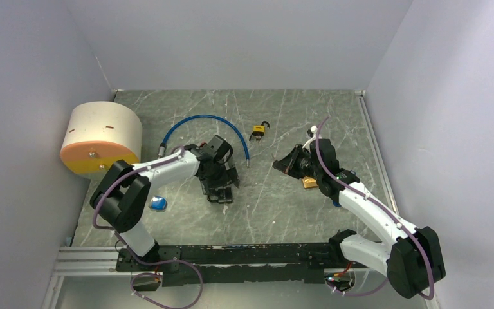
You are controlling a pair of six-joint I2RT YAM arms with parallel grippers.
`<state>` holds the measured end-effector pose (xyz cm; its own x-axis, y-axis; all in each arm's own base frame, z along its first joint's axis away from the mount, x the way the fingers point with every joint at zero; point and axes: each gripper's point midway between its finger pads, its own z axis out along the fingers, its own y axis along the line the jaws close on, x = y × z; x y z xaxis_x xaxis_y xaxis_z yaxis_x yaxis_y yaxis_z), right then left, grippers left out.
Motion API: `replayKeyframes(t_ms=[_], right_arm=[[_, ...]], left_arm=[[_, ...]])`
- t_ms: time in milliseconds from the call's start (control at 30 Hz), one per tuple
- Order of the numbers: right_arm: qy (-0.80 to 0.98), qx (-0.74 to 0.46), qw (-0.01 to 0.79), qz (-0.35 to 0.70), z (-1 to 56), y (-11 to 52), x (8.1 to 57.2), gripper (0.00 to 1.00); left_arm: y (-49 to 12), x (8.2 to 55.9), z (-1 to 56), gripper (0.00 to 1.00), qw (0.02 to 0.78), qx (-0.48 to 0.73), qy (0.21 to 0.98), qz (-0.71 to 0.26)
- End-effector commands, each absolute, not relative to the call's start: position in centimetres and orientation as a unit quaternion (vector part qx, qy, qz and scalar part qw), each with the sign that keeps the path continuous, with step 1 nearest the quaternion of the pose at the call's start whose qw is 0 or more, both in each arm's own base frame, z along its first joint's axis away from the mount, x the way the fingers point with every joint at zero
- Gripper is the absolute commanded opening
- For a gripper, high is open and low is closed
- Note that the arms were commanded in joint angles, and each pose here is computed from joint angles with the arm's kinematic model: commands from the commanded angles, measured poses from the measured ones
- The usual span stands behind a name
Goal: Unlock with the key
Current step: Adjust the lock at the center of the board.
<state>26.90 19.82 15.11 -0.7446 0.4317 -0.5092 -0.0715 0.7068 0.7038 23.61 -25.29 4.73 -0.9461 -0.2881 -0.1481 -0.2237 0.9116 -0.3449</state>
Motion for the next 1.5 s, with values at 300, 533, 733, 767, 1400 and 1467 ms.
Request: replayKeyframes(t_ms=[300, 533, 733, 767, 1400, 1467], right_arm=[[0.849, 0.092, 0.370, 0.367, 16.3, 19.4, 27.5, 0.00], [0.848, 0.094, 0.374, 0.363, 16.3, 19.0, 27.3, 0.00], [0.848, 0.094, 0.372, 0.365, 16.3, 19.1, 27.3, 0.00], [0.849, 0.094, 0.371, 0.364, 16.2, 19.0, 27.3, 0.00], [0.853, 0.097, 0.350, 0.374, 15.6, 19.5, 27.3, 0.00], [0.854, 0.095, 0.350, 0.372, 15.8, 19.5, 27.2, 0.00]], left_arm=[[-26.3, 27.4, 4.9, 0.84, 0.129, -0.087, 0.979, -0.132], [-26.4, 27.8, 5.2, 0.83, 0.131, -0.084, 0.980, -0.126], [-26.1, 27.4, 6.6, 0.84, 0.134, -0.086, 0.979, -0.130], [-25.7, 27.5, 6.8, 0.84, 0.142, -0.092, 0.978, -0.122], [-24.6, 26.0, 4.5, 0.75, 0.107, -0.129, 0.982, -0.092], [-24.6, 26.3, 4.0, 0.73, 0.110, -0.119, 0.983, -0.087]])
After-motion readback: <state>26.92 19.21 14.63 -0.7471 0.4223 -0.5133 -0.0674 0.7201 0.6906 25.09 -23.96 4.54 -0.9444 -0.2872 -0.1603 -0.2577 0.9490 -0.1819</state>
